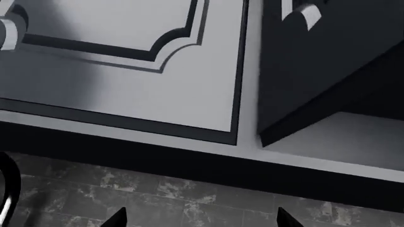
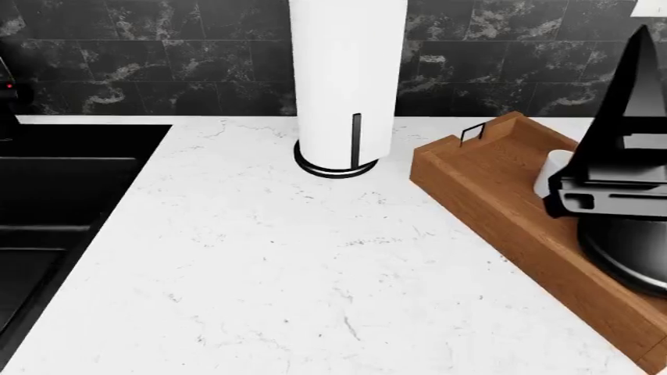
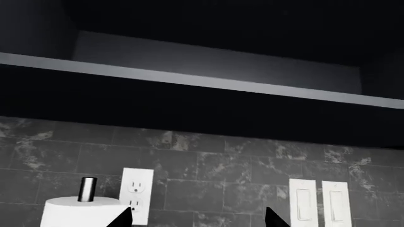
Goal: Pick the kettle from the counter and place it on the tray. Then pick the mug from the cabinet and place it on the tray. Then close the cabinet doors.
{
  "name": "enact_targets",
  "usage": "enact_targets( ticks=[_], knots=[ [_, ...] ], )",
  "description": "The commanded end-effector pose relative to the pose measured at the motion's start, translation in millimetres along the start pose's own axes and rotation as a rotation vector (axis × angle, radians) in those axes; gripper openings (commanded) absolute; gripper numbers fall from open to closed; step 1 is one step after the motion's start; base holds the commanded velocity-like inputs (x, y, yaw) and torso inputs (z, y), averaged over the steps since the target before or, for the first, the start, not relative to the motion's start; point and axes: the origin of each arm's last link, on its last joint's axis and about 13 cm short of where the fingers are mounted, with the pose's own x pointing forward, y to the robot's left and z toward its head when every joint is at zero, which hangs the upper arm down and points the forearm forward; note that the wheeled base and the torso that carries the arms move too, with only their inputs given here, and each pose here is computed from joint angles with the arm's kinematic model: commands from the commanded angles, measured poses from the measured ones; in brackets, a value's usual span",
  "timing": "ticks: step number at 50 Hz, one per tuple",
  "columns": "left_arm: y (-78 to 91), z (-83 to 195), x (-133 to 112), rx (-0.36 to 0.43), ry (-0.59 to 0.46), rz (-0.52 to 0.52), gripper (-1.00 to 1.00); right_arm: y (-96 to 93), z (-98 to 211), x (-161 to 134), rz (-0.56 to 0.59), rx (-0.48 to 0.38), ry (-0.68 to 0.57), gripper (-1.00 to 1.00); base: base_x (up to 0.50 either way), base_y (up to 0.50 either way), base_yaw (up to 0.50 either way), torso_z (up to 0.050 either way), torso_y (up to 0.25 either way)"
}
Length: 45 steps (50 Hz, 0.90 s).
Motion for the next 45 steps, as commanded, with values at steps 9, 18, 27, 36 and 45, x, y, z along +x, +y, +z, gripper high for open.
enact_targets(
  ticks=[9,18,27,36,45],
  knots=[
    [9.8,40,36,0.166,-0.172,0.191,1.00,-2.4,-4,-3,-0.030,-0.006,0.020,1.00,0.00,0.00,0.00,0.000,0.000],
    [9.8,54,66,0.215,-0.227,0.224,1.00,-3.2,-6,-5,-0.028,-0.010,0.031,1.00,0.00,0.00,0.00,0.000,0.000],
    [1.4,80,104,0.185,-0.289,0.145,1.00,-1.9,-7,-5,-0.019,-0.011,0.035,1.00,0.00,0.00,0.00,0.000,0.000],
    [-24.5,106,144,0.113,-0.279,-0.061,1.00,-1.4,-7,-6,-0.014,-0.011,0.038,1.00,0.00,0.00,0.00,0.000,0.000],
    [-58.9,116,163,0.062,-0.264,-0.157,1.00,-3.0,-8,-6,-0.008,-0.010,0.039,1.00,0.00,0.00,0.00,0.000,0.000]
  ],
)
